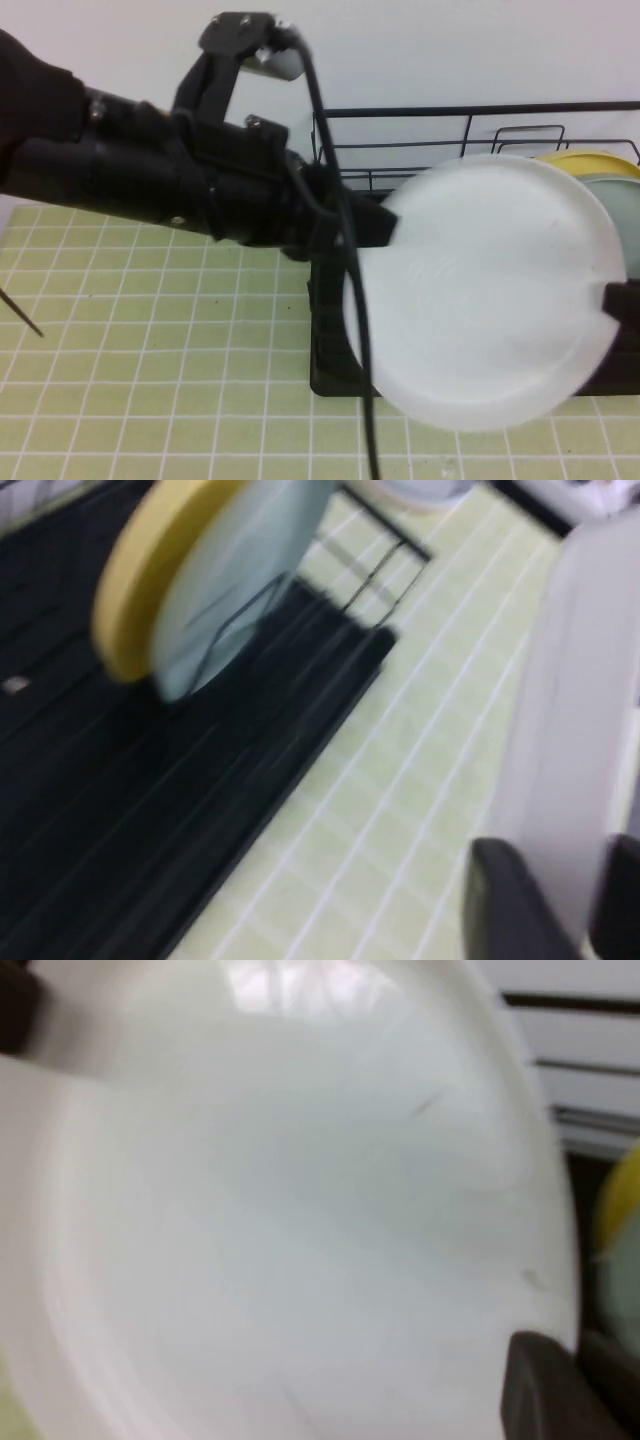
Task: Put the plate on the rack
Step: 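Place the plate upright in the dish rack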
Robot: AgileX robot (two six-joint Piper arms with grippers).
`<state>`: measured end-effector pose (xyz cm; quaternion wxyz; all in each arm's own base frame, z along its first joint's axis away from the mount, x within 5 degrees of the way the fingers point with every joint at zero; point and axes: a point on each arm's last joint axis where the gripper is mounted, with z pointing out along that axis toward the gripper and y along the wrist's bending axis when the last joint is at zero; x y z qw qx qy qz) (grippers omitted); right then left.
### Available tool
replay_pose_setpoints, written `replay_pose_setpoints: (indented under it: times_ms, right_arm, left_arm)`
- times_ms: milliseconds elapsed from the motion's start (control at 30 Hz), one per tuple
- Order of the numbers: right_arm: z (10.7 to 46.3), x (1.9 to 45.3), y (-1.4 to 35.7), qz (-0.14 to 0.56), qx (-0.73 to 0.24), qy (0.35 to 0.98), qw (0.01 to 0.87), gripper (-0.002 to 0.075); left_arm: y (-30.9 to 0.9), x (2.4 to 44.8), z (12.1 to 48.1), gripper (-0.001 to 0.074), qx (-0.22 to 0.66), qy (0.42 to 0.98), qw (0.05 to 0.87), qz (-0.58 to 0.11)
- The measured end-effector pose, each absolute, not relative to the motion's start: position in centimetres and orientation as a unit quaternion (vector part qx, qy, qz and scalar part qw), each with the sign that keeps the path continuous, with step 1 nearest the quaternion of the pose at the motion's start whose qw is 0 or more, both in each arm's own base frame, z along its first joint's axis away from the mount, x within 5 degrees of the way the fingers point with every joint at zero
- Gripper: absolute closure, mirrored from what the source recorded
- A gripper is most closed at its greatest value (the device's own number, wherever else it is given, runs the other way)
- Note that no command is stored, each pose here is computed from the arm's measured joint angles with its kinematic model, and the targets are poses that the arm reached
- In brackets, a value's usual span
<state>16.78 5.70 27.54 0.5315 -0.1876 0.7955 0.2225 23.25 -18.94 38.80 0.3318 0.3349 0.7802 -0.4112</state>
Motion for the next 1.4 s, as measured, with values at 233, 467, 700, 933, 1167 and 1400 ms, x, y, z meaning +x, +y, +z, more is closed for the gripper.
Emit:
replay_pose_setpoints:
  times_ms: [233, 467, 700, 933, 1167, 1400]
  right_arm:
    - [29.1, 18.0, 4.4, 0.097, -0.213, 0.753, 0.615, 0.0727]
    - [33.6, 19.1, 3.5, -0.122, -0.361, 0.661, 0.647, 0.0727]
    - [37.2, 20.1, 3.1, -0.248, -0.429, 0.589, 0.639, 0.0729]
    - [35.2, 22.7, 3.3, -0.281, -0.495, 0.578, 0.585, 0.0729]
    - [33.0, 25.0, 3.4, -0.283, -0.523, 0.582, 0.554, 0.0729]
    - [32.2, 26.1, 3.6, -0.291, -0.549, 0.57, 0.538, 0.0729]
  left_arm:
    - [-19.4, 23.0, 39.7, 0.0284, 0.314, 0.757, 0.334, -0.466]
    - [-19.3, 23.1, 39.6, 0.0396, 0.324, 0.755, 0.34, -0.457]
    - [-18.6, 23.6, 38.5, 0.0735, 0.339, 0.788, 0.343, -0.383]
    - [-17.7, 24.5, 37.7, 0.0735, 0.311, 0.826, 0.346, -0.318]
    - [-17.7, 24.2, 37.5, 0.0735, 0.322, 0.829, 0.329, -0.317]
    - [-17.7, 24.1, 37.4, 0.0735, 0.33, 0.831, 0.321, -0.313]
